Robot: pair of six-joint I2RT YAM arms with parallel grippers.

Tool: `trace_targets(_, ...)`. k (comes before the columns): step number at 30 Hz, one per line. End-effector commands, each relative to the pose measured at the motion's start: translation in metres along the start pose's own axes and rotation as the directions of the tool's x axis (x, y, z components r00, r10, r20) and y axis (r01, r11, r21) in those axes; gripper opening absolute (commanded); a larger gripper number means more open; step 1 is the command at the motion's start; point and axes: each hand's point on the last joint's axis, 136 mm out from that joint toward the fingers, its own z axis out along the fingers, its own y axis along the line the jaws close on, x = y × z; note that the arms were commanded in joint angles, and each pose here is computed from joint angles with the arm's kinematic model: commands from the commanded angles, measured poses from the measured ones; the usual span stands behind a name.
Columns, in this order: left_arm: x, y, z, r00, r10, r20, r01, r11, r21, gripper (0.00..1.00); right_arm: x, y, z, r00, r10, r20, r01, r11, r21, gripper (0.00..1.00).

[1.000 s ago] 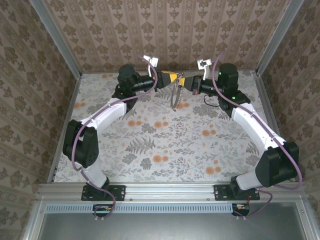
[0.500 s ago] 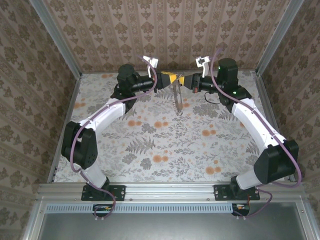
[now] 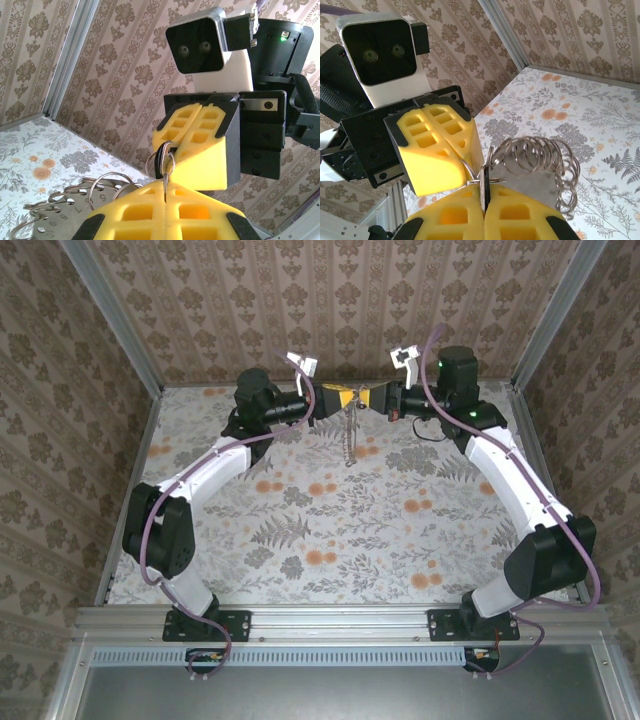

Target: Put the keys on the keyring

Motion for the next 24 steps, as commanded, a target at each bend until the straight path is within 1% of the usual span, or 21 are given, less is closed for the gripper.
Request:
trace_targets(1, -0.011, -0.021, -0.002, 0.998, 0.063, 0.012, -0.063, 0.998, 0.031, 0.00, -0.007, 0.011, 0.000, 0.999, -0.037, -0.010, 0.036, 0.998, -0.051, 0.00)
trace_targets(15, -0.009, -0.026, 0.000, 0.998, 0.068, -0.003, -0.068, 0.996, 0.054, 0.00, -0.015, 0.010, 0.003, 0.999, -0.050, -0.017, 0.049, 0.997, -0.055, 0.00)
trace_targets(19, -0.010, -0.028, 0.000, 0.997, 0.072, -0.008, -0.071, 0.996, 0.054, 0.00, -0.006, 0.004, 0.002, 0.997, -0.054, -0.051, 0.052, 0.998, -0.030, 0.00)
trace_targets(24, -0.010, -0.029, -0.002, 0.996, 0.081, -0.025, -0.080, 0.995, 0.053, 0.00, 0.010, -0.011, -0.002, 0.991, -0.072, -0.115, 0.078, 0.996, 0.045, 0.00)
